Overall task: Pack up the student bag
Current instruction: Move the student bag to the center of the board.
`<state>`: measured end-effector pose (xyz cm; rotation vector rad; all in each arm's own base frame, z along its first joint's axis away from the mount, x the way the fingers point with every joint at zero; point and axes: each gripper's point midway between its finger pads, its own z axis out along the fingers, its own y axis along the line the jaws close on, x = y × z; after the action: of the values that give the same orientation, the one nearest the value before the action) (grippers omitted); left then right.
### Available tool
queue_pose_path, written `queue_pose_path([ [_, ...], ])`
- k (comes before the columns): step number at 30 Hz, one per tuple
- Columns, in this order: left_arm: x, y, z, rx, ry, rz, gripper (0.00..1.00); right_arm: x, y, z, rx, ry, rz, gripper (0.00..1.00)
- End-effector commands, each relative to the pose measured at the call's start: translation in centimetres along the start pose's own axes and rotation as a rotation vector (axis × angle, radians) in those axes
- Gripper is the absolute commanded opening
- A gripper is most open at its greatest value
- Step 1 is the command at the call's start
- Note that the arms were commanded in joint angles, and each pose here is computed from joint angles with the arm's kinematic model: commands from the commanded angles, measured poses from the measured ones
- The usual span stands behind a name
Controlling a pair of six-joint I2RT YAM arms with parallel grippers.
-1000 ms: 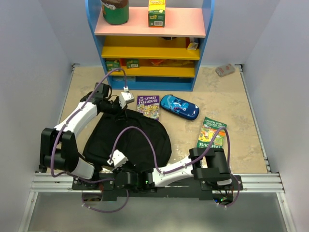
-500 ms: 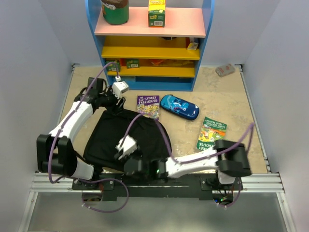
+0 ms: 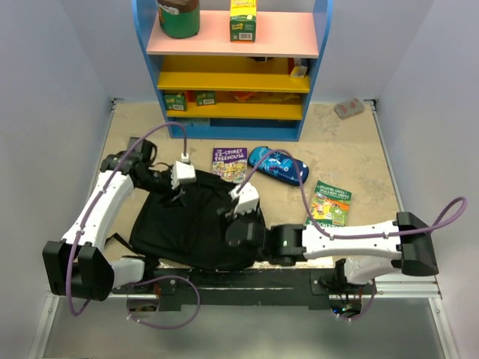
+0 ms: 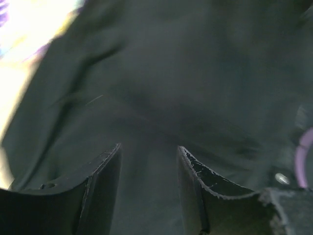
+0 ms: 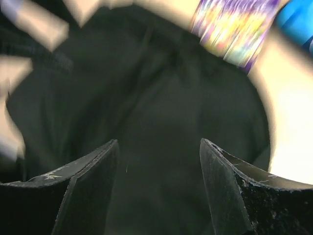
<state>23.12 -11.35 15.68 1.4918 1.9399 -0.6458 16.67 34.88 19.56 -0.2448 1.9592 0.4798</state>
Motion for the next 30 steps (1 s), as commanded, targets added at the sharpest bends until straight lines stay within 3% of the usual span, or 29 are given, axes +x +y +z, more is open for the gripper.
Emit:
queue_pose_path([
  [1,-2.3,-7.8,1.4,0.288,-0.101,0.204,0.53,4.3,1.4,-4.1,-0.012,0.114,0.079,0.70],
  [5,-2.3,-11.3,2.9,0.417,-0.096,0.268,0.55,7.9,3.4,-6.7,-0.051,0.209,0.099,0.68],
  [12,2.1,-14.1,5.8,0.484,0.026,0.312,0.57,11.3,4.9,-7.6,-0.090,0.270,0.105,0.64],
  [14,2.9,-12.9,6.7,0.416,0.085,0.327,0.56,11.6,4.3,-7.4,-0.075,0.266,0.098,0.61],
  [18,2.8,-7.2,8.2,0.131,0.154,0.269,0.49,11.4,1.5,-7.0,0.021,0.242,0.096,0.59],
  [23,5.8,-4.0,9.4,-0.028,0.272,0.215,0.49,11.1,-1.9,-6.4,0.087,0.244,0.128,0.57],
  [26,7.2,0.3,9.9,-0.181,0.338,0.149,0.43,11.0,-3.4,-5.5,0.115,0.252,0.136,0.56],
  [30,5.6,6.4,9.2,-0.314,0.261,-0.003,0.37,10.5,-4.2,-4.3,0.138,0.242,0.132,0.56],
])
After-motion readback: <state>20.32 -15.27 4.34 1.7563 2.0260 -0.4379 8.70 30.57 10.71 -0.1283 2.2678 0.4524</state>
